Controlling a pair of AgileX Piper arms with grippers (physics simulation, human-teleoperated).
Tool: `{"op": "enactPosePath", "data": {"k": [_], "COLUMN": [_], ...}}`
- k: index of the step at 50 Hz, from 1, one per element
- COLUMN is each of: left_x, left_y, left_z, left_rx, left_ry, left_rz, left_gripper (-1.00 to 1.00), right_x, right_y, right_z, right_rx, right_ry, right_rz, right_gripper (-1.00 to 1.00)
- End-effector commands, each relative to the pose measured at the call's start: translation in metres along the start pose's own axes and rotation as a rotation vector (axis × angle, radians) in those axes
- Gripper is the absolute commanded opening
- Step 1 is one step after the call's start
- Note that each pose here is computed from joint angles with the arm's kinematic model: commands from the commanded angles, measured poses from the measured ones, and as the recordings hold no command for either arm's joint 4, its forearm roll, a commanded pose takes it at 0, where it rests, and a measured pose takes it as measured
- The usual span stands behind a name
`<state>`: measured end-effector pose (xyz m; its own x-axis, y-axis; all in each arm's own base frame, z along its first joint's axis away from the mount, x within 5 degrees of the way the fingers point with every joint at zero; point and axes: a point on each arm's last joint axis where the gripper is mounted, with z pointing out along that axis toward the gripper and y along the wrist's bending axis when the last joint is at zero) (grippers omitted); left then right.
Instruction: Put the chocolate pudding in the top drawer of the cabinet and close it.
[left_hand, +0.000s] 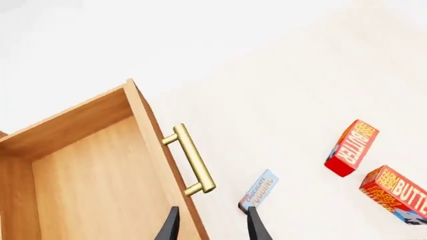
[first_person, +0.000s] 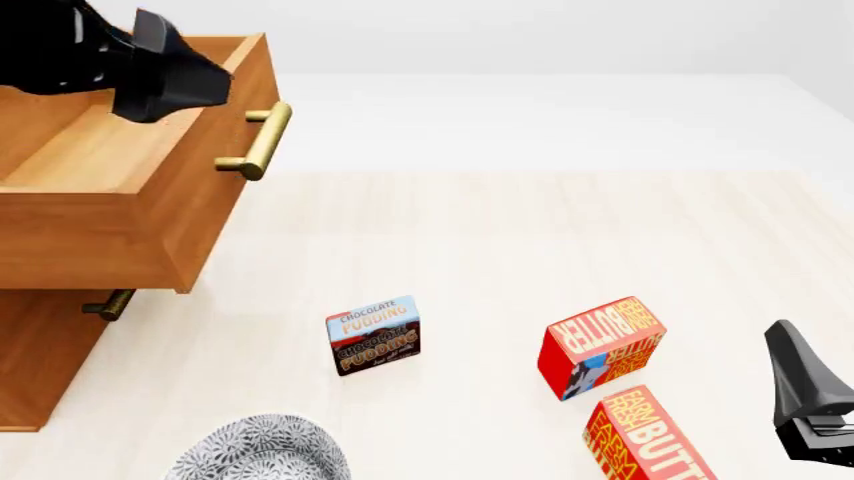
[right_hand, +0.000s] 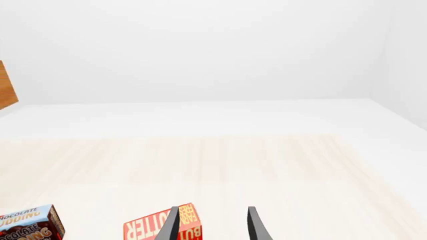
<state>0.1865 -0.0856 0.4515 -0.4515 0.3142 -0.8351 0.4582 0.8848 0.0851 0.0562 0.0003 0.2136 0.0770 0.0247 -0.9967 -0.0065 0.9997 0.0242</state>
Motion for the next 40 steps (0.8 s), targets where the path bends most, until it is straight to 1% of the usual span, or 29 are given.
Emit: {"op": "enactPosePath", "data": {"k": [1, 3, 4, 6, 7, 8, 9, 12, 14, 16, 18, 19, 22, 24, 26, 28, 30, 31, 33, 35, 39, 40], "left_x": [-0.010, -0.012, -0.013, -0.013, -0.016, -0.016, -0.016, -0.019, -0.020, -0.022, -0.020, -0.021, -0.018, -0.016, -0.014, -0.013, -0.009, -0.009, -0.005, -0.003, 0.001, 0.004], "left_y": [0.001, -0.002, -0.005, -0.005, -0.009, -0.011, -0.012, -0.017, -0.019, -0.026, -0.026, -0.030, -0.035, -0.043, -0.044, -0.053, -0.051, -0.056, -0.061, -0.060, -0.064, -0.064], "left_z": [-0.009, -0.009, -0.007, -0.007, -0.005, -0.004, -0.005, -0.003, -0.003, 0.003, 0.007, 0.011, 0.020, 0.029, 0.033, 0.039, 0.042, 0.045, 0.048, 0.051, 0.059, 0.062], "left_rx": [-0.002, 0.010, 0.024, 0.021, 0.041, 0.047, 0.047, 0.068, 0.075, 0.100, 0.100, 0.111, 0.128, 0.155, 0.156, 0.184, 0.176, 0.191, 0.206, 0.202, 0.212, 0.213], "left_ry": [-0.066, -0.070, -0.071, -0.077, -0.077, -0.076, -0.089, -0.095, -0.097, -0.095, -0.100, -0.095, -0.090, -0.072, -0.063, -0.051, -0.054, -0.047, -0.047, -0.044, -0.031, -0.024], "left_rz": [0.096, 0.099, 0.111, 0.127, 0.128, 0.138, 0.167, 0.191, 0.190, 0.206, 0.229, 0.233, 0.267, 0.284, 0.289, 0.294, 0.309, 0.310, 0.338, 0.333, 0.339, 0.350], "left_gripper": [1.00, 1.00, 1.00, 1.00, 1.00, 1.00, 1.00, 1.00, 1.00, 1.00, 1.00, 1.00, 1.00, 1.00, 1.00, 1.00, 1.00, 1.00, 1.00, 1.00, 1.00, 1.00], "right_x": [0.000, 0.000, 0.000, 0.000, 0.000, 0.000, 0.000, 0.000, 0.000, 0.000, 0.000, 0.000, 0.000, 0.000, 0.000, 0.000, 0.000, 0.000, 0.000, 0.000, 0.000, 0.000], "right_y": [0.000, 0.000, 0.000, 0.000, 0.000, 0.000, 0.000, 0.000, 0.000, 0.000, 0.000, 0.000, 0.000, 0.000, 0.000, 0.000, 0.000, 0.000, 0.000, 0.000, 0.000, 0.000], "right_z": [0.000, 0.000, 0.000, 0.000, 0.000, 0.000, 0.000, 0.000, 0.000, 0.000, 0.000, 0.000, 0.000, 0.000, 0.000, 0.000, 0.000, 0.000, 0.000, 0.000, 0.000, 0.000], "right_rx": [0.000, 0.000, 0.000, 0.000, 0.000, 0.000, 0.000, 0.000, 0.000, 0.000, 0.000, 0.000, 0.000, 0.000, 0.000, 0.000, 0.000, 0.000, 0.000, 0.000, 0.000, 0.000], "right_ry": [-0.001, -0.001, -0.001, -0.001, -0.001, -0.001, -0.001, -0.001, -0.001, -0.001, -0.001, -0.001, -0.001, -0.001, -0.001, -0.001, -0.001, -0.001, -0.001, -0.001, -0.001, -0.001], "right_rz": [-0.003, -0.003, -0.003, -0.003, -0.003, -0.003, -0.003, -0.003, -0.003, -0.003, -0.003, -0.003, -0.003, -0.003, -0.003, -0.003, -0.003, -0.003, -0.003, -0.003, -0.003, -0.003], "right_gripper": [1.00, 1.00, 1.00, 1.00, 1.00, 1.00, 1.00, 1.00, 1.00, 1.00, 1.00, 1.00, 1.00, 1.00, 1.00, 1.00, 1.00, 1.00, 1.00, 1.00, 1.00, 1.00]}}
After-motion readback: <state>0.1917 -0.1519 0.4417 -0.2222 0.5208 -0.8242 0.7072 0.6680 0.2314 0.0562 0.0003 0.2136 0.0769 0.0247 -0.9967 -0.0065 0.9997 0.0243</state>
